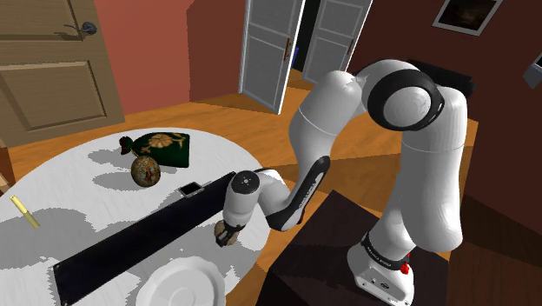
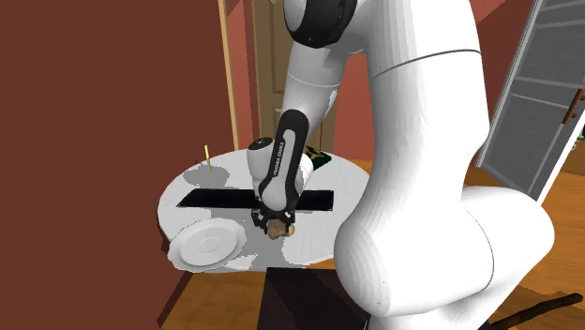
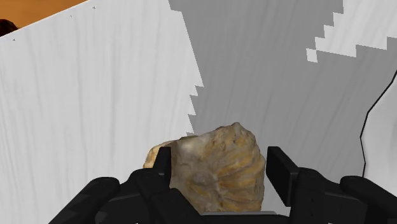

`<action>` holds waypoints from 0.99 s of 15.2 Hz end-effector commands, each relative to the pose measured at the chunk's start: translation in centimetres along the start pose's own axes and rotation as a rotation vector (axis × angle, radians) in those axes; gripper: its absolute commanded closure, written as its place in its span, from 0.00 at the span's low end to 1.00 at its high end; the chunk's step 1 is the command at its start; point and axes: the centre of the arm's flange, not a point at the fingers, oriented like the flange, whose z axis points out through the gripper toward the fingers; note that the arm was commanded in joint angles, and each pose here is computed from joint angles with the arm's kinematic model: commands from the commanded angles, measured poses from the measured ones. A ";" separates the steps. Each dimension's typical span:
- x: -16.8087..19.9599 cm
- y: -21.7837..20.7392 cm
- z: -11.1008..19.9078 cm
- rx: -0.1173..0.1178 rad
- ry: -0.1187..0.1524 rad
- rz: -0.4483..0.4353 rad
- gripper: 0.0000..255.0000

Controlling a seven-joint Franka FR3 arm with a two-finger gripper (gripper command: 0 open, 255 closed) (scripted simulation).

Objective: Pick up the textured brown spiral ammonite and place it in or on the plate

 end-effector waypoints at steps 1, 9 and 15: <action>0.0 0.1 0.0 -0.001 0.000 0.001 1.00; 0.6 0.4 -3.6 -0.001 0.000 0.001 1.00; 1.0 0.7 -6.7 -0.001 0.000 0.001 1.00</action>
